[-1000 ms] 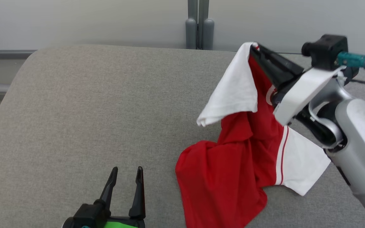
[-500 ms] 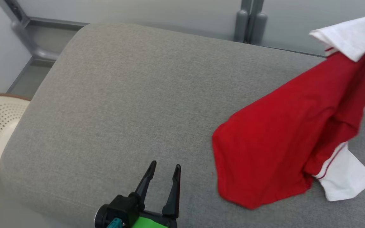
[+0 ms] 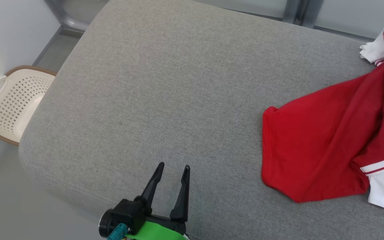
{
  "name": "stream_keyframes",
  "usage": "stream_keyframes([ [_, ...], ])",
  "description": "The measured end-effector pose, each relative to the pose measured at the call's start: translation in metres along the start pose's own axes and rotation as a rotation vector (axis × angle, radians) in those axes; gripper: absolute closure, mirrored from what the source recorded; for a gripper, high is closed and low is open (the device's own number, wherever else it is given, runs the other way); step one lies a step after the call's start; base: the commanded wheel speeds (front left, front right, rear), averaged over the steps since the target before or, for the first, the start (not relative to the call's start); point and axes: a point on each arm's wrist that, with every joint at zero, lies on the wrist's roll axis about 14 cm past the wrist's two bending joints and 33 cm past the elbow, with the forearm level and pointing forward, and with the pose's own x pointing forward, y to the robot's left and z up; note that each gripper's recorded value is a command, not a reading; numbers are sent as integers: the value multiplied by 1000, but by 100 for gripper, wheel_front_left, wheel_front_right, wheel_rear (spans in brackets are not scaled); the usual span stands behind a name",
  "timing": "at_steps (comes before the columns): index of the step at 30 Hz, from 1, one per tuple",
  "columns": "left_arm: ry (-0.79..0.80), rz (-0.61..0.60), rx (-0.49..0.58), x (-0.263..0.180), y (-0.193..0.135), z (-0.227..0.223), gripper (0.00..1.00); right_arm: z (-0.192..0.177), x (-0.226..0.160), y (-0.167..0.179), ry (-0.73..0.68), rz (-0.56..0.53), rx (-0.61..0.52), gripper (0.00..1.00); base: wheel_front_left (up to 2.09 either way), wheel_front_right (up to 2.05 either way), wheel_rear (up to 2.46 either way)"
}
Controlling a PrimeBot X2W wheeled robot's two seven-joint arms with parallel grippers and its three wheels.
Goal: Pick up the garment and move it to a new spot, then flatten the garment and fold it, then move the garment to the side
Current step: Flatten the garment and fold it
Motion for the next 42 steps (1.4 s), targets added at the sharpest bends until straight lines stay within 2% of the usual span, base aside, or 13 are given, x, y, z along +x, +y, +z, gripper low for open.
stream_keyframes([
  [5,1,9,38,13,9,0,0,-10,-17,20,-76,88,-39,0,0,0,0],
  [10,15,26,66,15,19,-5,0,-36,-60,5,-113,99,-24,0,0,0,0],
  [14,19,6,76,13,17,-7,0,-85,-117,-24,-10,61,-49,0,0,0,0],
  [19,17,-116,83,22,-13,-9,0,-134,-184,-62,161,-40,2,0,0,0,0],
  [23,22,-189,81,27,-35,-12,0,-167,-224,-78,310,-92,34,0,0,0,0],
  [29,35,-244,76,33,-52,-17,0,-179,-237,-73,364,-95,90,0,0,0,0],
  [38,45,-217,72,37,-44,-19,0,-194,-222,-39,435,-6,138,0,0,0,0],
  [39,47,-213,69,37,-44,-20,0,-197,-221,-33,451,8,147,47,0,0,0],
  [40,47,-211,69,37,-43,-20,0,-198,-219,-30,456,19,147,100,0,0,0],
  [42,45,-209,67,38,-43,-19,0,-198,-218,-30,463,19,159,100,0,0,0],
])
